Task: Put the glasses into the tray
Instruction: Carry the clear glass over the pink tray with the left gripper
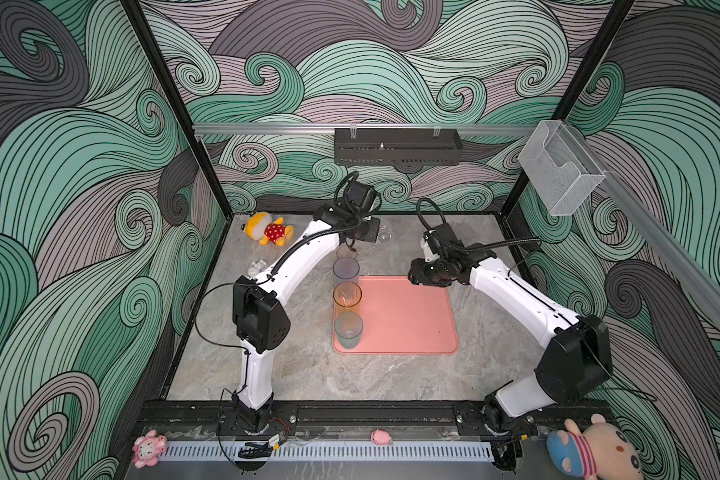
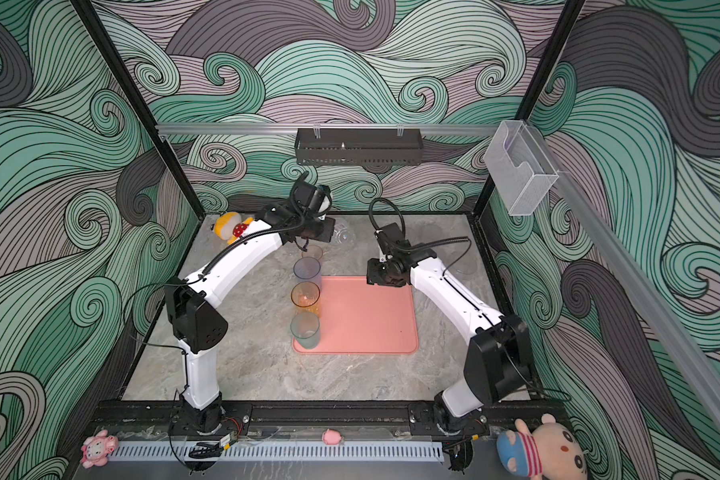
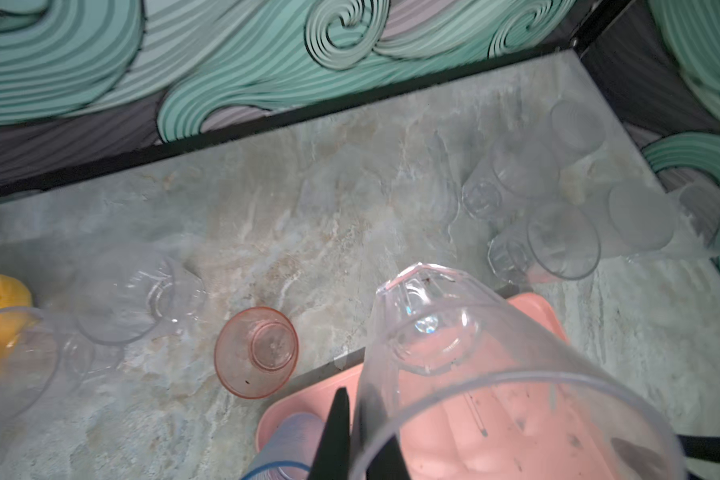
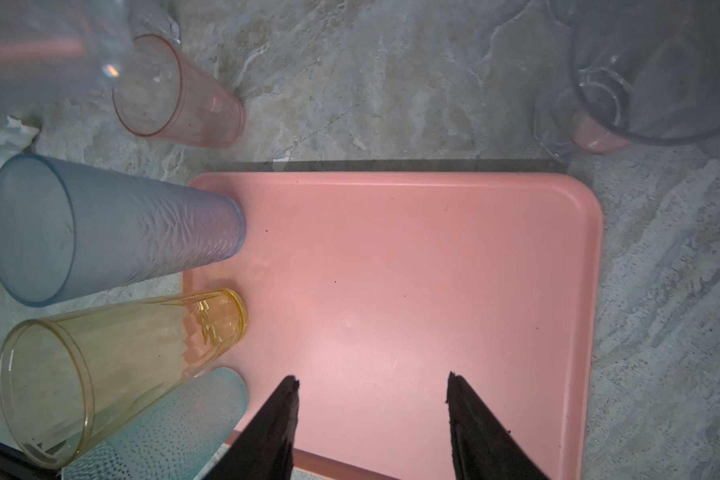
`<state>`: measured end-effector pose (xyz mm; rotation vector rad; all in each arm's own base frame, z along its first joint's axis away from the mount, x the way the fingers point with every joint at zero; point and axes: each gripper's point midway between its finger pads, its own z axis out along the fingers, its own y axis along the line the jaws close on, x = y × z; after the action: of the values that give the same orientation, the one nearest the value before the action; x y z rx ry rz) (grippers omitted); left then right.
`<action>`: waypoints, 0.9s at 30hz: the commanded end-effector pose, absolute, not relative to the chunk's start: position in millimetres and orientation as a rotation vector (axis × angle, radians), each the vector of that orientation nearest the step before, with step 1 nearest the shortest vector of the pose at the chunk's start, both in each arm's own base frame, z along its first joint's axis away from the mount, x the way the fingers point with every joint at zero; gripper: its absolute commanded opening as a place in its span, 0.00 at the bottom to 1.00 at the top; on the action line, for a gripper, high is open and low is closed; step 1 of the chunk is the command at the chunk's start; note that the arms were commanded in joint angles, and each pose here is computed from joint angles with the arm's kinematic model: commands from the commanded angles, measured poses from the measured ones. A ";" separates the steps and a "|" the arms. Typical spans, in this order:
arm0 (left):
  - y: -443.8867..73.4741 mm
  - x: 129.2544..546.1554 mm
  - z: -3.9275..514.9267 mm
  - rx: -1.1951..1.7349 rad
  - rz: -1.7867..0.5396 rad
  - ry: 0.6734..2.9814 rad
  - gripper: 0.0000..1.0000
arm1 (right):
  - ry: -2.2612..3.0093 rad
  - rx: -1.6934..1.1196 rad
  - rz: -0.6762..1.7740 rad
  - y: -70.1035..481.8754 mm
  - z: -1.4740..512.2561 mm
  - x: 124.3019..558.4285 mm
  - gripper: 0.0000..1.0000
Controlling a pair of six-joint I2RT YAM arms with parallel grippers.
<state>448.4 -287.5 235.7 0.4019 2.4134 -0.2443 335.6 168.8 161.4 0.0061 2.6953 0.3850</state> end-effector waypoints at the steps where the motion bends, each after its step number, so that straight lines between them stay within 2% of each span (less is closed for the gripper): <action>1: -294.0 437.8 212.0 0.469 -0.222 2.484 0.00 | 2.688 0.122 0.436 156.2 158.0 336.8 0.57; 11: -308.3 416.8 148.7 0.611 -0.151 2.628 0.00 | 2.715 0.176 0.514 157.5 144.6 334.4 0.57; 27: -308.0 409.4 105.5 0.657 -0.092 2.746 0.01 | 2.749 0.151 0.517 160.1 129.5 329.3 0.56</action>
<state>413.6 -301.5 101.1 0.6331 2.7370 -0.0753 330.8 156.3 135.5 0.1582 2.7354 0.5045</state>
